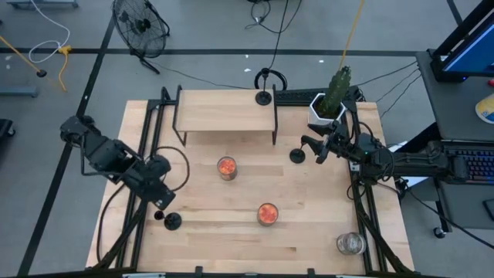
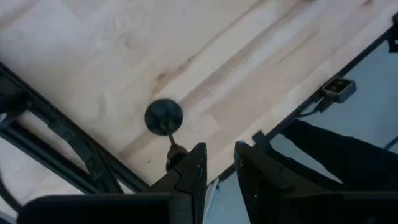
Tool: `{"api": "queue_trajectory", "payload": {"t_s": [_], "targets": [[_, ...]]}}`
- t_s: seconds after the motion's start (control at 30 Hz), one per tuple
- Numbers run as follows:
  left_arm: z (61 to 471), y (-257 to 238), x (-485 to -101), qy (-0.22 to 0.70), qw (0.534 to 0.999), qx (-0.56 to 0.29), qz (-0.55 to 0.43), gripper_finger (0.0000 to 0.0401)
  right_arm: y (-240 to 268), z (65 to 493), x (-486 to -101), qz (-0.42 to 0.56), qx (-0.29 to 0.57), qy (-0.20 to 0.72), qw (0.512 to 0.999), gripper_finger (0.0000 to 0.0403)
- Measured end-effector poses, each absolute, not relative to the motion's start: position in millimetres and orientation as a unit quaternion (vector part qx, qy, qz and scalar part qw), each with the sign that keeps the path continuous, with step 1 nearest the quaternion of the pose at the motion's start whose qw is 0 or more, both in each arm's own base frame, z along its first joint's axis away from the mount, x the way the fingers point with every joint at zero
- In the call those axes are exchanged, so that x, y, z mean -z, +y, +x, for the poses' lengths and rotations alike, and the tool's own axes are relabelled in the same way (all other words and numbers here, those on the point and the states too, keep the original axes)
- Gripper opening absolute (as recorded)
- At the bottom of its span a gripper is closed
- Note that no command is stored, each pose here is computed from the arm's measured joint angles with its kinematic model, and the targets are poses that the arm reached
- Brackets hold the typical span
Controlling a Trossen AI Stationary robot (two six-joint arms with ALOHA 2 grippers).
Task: Pick & Place candle stick holders
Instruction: Put the bottom candle holder on the shelf
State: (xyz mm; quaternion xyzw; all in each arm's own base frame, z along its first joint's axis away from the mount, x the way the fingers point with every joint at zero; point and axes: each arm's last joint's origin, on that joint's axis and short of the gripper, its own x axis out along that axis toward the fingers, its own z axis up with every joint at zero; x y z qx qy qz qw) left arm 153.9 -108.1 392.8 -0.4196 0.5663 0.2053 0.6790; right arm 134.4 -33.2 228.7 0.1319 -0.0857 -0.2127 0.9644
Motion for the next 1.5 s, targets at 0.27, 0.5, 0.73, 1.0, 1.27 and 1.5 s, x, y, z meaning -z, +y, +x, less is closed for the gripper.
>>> {"api": "queue_trajectory", "payload": {"t_s": [0.27, 0.5, 0.73, 1.0, 1.27, 1.5], "targets": [[144.3, -125.3, -375.0, 0.609, 0.634, -0.219, -0.423, 0.0088, -33.2, 134.5, -228.7, 0.132, 0.213, -0.086, 0.964, 0.0275], [140.1, -135.6, -352.5, 0.628, 0.606, -0.249, -0.421, 0.0088, -33.2, 134.5, -228.7, 0.135, 0.212, -0.086, 0.964, 0.0274], [140.4, -138.1, -340.7, 0.631, 0.603, -0.260, -0.414, 0.0088, -33.2, 134.5, -228.7, 0.136, 0.212, -0.086, 0.964, 0.0274], [138.5, -138.0, -327.0, 0.652, 0.583, -0.274, -0.400, 0.0088, -33.2, 134.5, -228.7, 0.136, 0.212, -0.086, 0.964, 0.0274], [139.3, -137.9, -325.1, 0.646, 0.592, -0.275, -0.397, 0.0088, -33.2, 134.5, -228.7, 0.136, 0.212, -0.087, 0.964, 0.0274], [139.8, -138.4, -325.3, 0.644, 0.593, -0.273, -0.400, 0.0088, -33.2, 134.5, -228.7, 0.136, 0.212, -0.086, 0.964, 0.0274]]}}
